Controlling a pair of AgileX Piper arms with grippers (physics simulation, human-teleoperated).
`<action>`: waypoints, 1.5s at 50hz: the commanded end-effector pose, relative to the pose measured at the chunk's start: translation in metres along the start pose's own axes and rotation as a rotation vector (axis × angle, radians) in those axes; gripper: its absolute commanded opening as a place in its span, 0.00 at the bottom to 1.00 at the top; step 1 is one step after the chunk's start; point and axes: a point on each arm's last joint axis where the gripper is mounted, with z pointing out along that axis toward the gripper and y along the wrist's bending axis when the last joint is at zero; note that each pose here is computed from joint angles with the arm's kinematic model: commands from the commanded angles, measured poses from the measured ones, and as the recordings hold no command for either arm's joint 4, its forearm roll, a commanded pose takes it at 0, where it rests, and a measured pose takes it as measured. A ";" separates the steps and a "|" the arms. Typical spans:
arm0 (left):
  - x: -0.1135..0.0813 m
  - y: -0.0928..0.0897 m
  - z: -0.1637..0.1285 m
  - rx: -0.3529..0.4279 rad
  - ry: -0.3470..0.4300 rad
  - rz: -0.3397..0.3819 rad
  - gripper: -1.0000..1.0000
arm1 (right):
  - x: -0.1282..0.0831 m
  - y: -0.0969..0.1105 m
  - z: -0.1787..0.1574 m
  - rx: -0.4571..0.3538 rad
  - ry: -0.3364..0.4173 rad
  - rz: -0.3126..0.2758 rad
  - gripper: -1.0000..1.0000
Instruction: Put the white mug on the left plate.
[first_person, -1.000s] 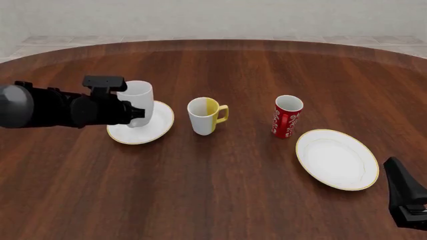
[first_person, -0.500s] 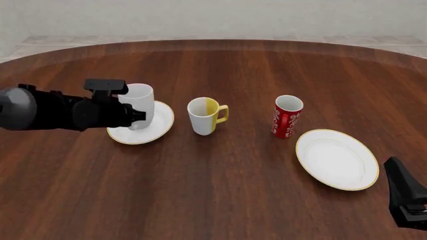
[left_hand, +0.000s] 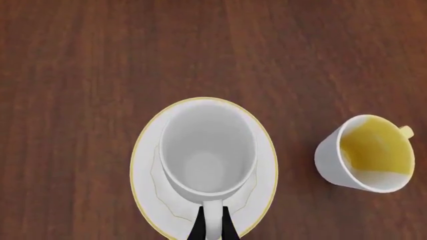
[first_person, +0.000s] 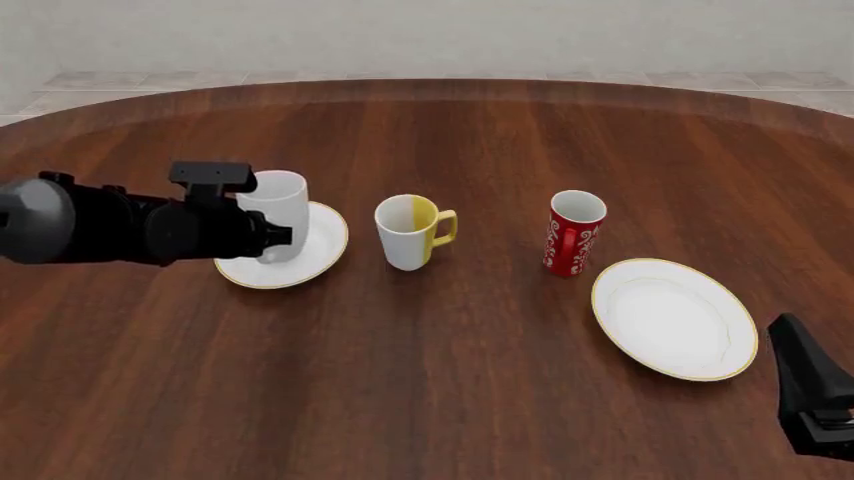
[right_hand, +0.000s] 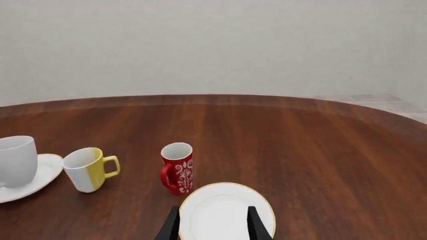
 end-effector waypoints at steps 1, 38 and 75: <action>0.000 0.000 0.001 0.001 -0.003 0.009 0.00 | 0.000 0.000 0.000 0.000 -0.001 0.001 1.00; 0.005 0.002 0.002 -0.003 0.010 0.014 0.00 | 0.000 0.000 0.000 0.001 -0.002 0.001 1.00; 0.004 0.003 0.003 -0.006 0.013 0.007 1.00 | 0.000 0.000 0.000 0.000 -0.001 -0.001 1.00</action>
